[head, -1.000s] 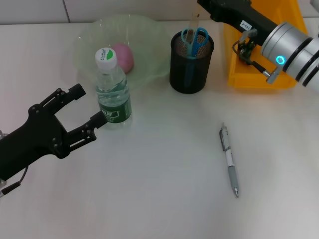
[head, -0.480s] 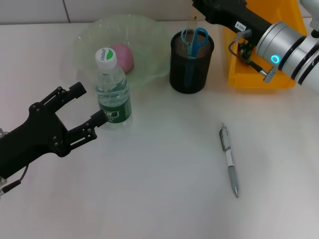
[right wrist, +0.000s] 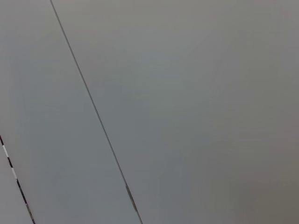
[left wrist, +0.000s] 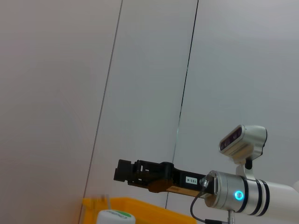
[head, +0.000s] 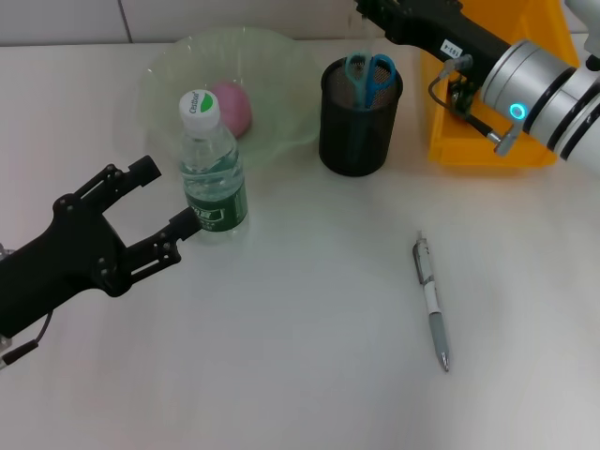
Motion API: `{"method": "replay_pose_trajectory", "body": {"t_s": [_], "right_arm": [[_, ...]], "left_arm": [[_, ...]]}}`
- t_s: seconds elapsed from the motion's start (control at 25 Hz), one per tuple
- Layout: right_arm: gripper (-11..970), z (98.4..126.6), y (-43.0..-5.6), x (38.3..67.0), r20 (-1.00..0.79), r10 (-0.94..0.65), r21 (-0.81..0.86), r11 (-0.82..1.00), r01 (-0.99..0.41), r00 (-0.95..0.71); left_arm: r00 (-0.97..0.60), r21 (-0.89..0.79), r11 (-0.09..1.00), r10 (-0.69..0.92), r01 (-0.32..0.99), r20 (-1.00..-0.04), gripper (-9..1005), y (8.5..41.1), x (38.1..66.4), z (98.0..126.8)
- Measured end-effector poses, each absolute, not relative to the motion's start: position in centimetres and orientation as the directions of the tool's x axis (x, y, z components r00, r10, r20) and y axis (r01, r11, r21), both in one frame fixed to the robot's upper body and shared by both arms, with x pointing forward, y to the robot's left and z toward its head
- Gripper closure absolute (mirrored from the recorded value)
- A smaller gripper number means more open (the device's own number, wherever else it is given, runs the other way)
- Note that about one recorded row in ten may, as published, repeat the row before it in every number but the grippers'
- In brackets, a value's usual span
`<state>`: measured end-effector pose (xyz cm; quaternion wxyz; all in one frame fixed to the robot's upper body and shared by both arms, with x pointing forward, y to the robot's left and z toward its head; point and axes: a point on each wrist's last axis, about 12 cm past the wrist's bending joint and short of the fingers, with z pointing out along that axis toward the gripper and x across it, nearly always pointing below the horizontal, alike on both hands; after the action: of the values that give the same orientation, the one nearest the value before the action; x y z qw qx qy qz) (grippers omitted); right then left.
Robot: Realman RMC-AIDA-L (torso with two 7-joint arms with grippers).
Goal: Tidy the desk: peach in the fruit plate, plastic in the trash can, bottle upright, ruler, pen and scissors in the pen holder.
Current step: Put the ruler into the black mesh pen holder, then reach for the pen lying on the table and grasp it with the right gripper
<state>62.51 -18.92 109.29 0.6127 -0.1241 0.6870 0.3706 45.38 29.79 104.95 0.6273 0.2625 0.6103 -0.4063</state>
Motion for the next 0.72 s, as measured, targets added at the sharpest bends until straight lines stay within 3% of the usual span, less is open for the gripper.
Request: {"method": "replay_pose_trajectory", "body": {"t_s": [0.28,0.4,0.56,0.72], "right_arm": [[443,110.8,-20.4,61.8,-0.931,0.320,0.348,0.622,-0.701,-0.177],[444,112.5,-22.4,61.2,-0.942,0.244,0.332,0.558,-0.761,-0.232],[446,116.7,-24.1,59.9,-0.951,-0.035,0.248,0.503,-0.828,-0.306],[447,120.9,-24.2,58.0,-0.834,-0.355,0.175,0.554,-0.814,-0.421]], "left_arm": [[-0.077,-0.171,0.533,-0.194,0.829,-0.978,136,29.9,45.2,104.9],[-0.077,-0.171,0.533,-0.194,0.828,-0.978,136,30.0,45.2,104.9],[-0.080,-0.174,0.534,-0.195,0.827,-0.978,136,30.1,45.2,105.0],[-0.083,-0.176,0.532,-0.195,0.828,-0.977,136,30.0,45.3,105.0]]}}
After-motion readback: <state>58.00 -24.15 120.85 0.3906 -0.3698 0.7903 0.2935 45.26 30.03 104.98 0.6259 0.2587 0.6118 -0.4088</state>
